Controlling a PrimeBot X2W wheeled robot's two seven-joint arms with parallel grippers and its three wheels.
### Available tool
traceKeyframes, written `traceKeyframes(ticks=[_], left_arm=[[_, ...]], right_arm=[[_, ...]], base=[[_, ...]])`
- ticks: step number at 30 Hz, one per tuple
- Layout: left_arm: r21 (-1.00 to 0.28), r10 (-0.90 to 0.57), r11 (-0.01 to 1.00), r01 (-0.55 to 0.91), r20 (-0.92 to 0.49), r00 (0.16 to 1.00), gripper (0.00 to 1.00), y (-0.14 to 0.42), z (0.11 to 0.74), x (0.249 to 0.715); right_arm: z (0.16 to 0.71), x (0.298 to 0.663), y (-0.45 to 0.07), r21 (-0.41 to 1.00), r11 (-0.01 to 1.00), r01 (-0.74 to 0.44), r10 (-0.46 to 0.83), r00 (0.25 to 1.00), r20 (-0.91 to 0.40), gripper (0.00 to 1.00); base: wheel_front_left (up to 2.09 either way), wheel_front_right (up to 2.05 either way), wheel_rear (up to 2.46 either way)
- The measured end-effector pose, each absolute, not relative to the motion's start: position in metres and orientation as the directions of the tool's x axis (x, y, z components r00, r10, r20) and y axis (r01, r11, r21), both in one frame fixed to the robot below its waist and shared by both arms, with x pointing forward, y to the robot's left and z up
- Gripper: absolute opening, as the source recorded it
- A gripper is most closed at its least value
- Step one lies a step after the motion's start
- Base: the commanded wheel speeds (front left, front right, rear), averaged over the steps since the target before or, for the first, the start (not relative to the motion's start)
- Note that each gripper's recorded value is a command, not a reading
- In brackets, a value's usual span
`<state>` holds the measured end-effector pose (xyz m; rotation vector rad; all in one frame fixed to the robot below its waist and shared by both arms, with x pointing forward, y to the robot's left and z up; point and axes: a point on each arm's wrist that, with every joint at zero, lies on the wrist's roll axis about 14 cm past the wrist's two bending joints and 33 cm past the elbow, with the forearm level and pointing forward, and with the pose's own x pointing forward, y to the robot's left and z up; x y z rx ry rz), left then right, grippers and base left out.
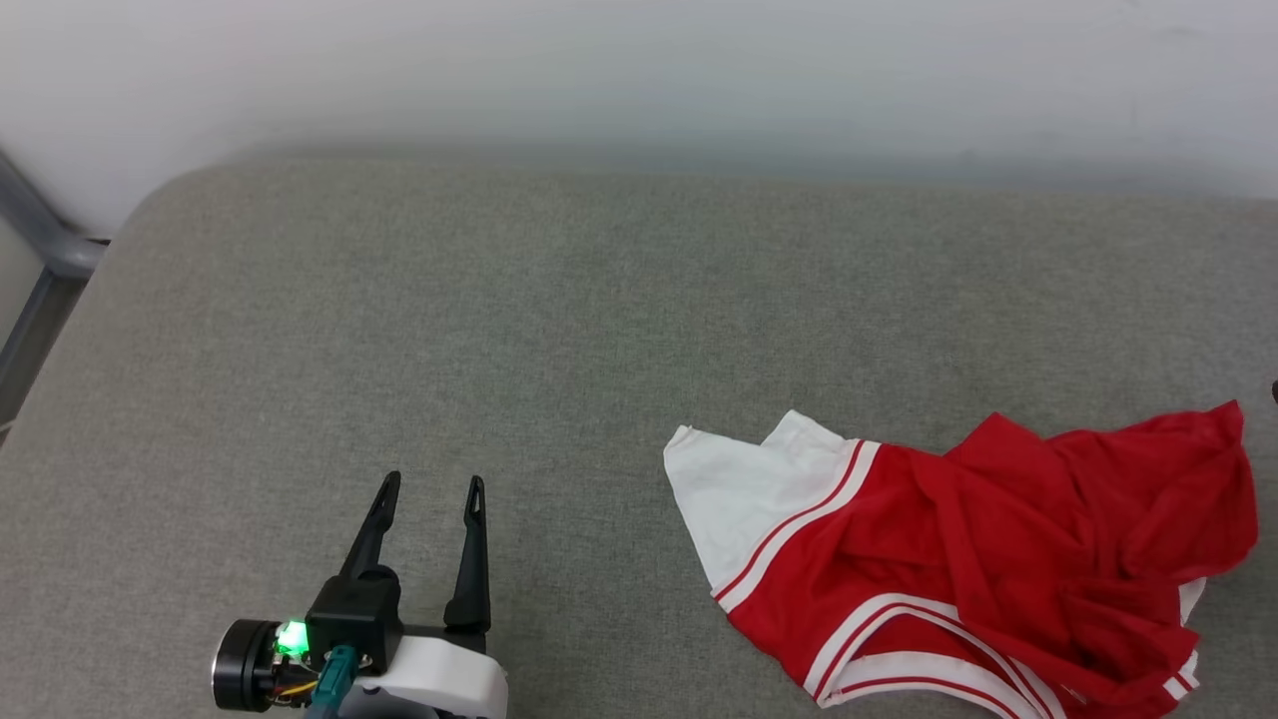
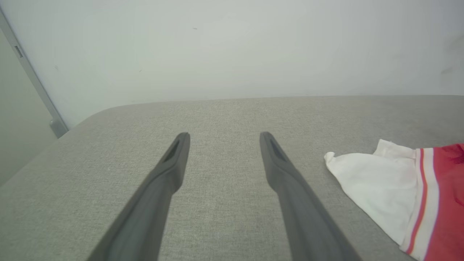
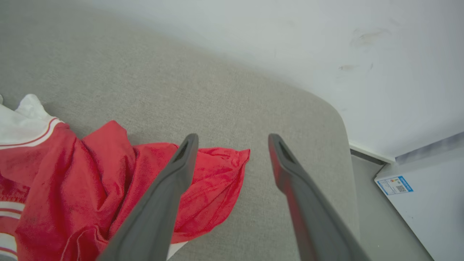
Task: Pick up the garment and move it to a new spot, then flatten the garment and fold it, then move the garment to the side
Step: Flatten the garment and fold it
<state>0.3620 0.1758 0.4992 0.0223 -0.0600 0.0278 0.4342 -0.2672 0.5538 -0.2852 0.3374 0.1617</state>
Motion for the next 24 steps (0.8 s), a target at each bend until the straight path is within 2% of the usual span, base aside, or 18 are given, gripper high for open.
traceKeyframes(ticks=[4,9,13,24], left_arm=[[0.025,0.034,0.999,-0.035,0.046,0.998,1.0,0.179,0.494,0.369],[0.03,0.038,0.999,-0.039,0.03,0.999,1.0,0.181,0.489,0.378],[0.031,0.04,0.999,-0.04,0.016,0.999,1.0,0.182,0.483,0.385],[0.04,0.064,0.997,-0.063,-0.037,0.997,1.0,0.192,0.464,0.397]], right_arm=[[0.506,0.438,-0.281,-0.204,0.957,-0.208,0.061,0.827,-0.558,1.0],[0.452,0.436,-0.298,-0.157,0.971,-0.182,0.005,0.667,-0.745,1.0],[0.427,0.446,-0.3,-0.142,0.975,-0.169,-0.01,0.611,-0.792,1.0],[0.352,0.439,-0.295,-0.108,0.981,-0.16,-0.029,0.431,-0.902,1.0]], base=[[0.0,0.0,0.0],[0.0,0.0,0.0],[0.0,0.0,0.0],[0.0,0.0,0.0]])
